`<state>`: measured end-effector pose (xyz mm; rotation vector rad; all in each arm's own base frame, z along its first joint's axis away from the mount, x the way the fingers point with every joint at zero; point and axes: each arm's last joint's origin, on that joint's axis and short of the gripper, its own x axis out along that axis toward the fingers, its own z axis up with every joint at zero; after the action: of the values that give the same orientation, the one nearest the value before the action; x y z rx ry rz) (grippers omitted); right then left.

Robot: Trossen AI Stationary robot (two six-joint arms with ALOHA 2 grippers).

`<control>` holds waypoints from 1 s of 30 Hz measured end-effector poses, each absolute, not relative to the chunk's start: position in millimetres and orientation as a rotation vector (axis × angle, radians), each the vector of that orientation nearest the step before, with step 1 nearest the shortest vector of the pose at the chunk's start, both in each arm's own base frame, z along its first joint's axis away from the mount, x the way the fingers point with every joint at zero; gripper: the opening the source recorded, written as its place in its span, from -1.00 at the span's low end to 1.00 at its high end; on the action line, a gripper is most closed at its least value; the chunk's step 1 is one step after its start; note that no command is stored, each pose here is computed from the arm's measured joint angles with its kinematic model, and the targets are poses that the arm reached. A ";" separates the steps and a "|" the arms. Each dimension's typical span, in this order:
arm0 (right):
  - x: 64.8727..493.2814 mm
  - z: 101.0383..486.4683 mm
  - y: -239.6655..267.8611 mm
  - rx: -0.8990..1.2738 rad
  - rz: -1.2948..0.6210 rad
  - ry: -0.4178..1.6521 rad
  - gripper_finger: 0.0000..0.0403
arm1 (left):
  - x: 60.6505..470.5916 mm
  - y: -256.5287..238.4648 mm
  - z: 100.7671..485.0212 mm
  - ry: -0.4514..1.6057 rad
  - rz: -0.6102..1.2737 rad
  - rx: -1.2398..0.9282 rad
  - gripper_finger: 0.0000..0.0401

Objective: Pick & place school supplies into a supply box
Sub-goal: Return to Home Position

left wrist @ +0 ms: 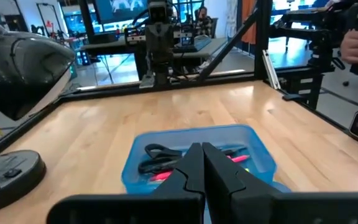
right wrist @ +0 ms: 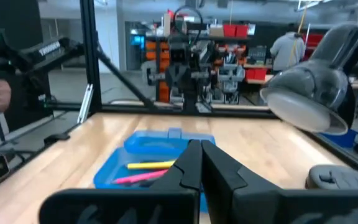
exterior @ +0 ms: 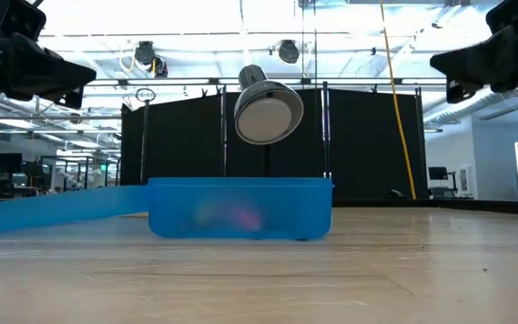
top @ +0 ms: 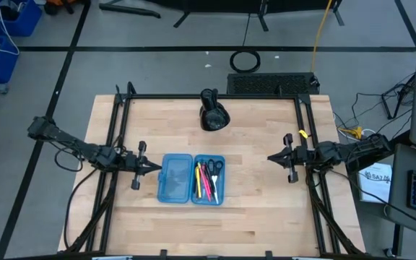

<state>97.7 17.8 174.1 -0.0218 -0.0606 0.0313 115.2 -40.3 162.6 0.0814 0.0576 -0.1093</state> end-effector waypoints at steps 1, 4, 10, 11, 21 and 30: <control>97.6 174.6 17.8 -0.020 0.030 -0.066 -1.00 | 115.2 -40.3 162.4 0.059 -0.109 0.079 -1.00; 97.7 174.9 17.7 -0.008 0.027 -0.069 -1.00 | 115.2 -40.3 161.7 0.067 -0.108 0.063 -1.00; 97.7 175.0 17.0 0.056 0.006 -0.069 -1.00 | 114.8 -38.3 156.3 0.124 -0.042 -0.016 -0.93; 97.7 175.0 17.0 0.059 0.007 -0.070 -1.00 | 114.8 -38.3 156.3 0.123 -0.042 -0.015 -0.91; 97.6 175.3 17.0 0.058 0.007 -0.073 -1.00 | 114.9 -38.3 156.4 0.122 -0.043 -0.009 -0.93; 97.6 175.3 17.1 0.058 0.008 -0.073 -1.00 | 114.9 -38.3 156.5 0.122 -0.043 -0.009 -0.92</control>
<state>97.6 17.1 175.3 0.0584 -0.0733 0.0076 114.9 -38.3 156.5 -0.0091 0.1218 -0.0430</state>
